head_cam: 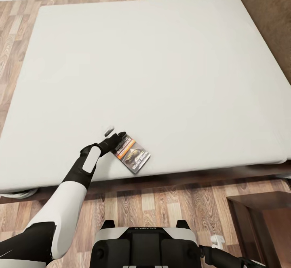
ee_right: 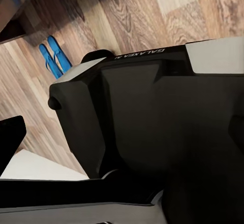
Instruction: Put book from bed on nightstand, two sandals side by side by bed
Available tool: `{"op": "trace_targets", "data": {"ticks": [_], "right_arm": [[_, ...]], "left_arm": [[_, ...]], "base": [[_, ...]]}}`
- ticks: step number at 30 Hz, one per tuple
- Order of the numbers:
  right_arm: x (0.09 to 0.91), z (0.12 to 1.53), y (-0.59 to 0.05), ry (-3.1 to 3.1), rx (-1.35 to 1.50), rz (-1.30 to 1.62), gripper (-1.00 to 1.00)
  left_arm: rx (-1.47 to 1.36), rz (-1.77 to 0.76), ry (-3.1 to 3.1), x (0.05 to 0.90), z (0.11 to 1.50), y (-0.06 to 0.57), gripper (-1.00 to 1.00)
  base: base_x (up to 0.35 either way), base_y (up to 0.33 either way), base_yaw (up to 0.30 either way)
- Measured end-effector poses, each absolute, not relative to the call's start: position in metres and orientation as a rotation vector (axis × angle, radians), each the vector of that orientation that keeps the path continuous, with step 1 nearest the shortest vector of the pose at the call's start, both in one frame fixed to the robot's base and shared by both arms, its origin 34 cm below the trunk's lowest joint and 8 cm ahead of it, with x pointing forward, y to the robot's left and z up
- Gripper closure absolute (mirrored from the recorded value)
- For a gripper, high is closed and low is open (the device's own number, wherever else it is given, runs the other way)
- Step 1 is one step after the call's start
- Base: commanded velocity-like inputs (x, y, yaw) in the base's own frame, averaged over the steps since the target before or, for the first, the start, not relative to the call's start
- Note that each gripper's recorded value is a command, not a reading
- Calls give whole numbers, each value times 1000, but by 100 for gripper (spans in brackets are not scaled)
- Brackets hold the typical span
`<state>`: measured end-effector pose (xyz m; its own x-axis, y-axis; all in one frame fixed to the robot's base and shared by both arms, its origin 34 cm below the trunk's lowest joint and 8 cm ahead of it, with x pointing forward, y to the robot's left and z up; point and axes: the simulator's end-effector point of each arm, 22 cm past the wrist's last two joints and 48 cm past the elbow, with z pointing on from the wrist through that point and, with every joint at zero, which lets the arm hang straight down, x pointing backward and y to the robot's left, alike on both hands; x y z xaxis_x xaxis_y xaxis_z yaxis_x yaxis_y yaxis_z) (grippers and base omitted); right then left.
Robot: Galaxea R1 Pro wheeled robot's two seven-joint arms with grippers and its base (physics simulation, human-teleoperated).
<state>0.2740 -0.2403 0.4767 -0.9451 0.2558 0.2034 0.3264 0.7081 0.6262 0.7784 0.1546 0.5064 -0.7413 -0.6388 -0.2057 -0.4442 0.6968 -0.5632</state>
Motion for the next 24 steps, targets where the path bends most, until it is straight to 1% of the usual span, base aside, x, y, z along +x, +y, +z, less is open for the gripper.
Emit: {"op": "trace_targets", "data": {"ticks": [7, 19, 24], "right_arm": [[274, 477, -241, -2810, -481, -1058, -100], [274, 477, -241, -2810, -481, -1059, -100], [275, 477, -241, -2811, -480, -1059, -100]], "left_arm": [[-843, -693, 2522, 778, 506, 154, -100], [-844, -692, 2522, 778, 506, 154, -100], [-843, -691, 2523, 777, 506, 154, -100]], "base": [[-116, 0, 0], [-9, 0, -1], [0, 0, -162]]}}
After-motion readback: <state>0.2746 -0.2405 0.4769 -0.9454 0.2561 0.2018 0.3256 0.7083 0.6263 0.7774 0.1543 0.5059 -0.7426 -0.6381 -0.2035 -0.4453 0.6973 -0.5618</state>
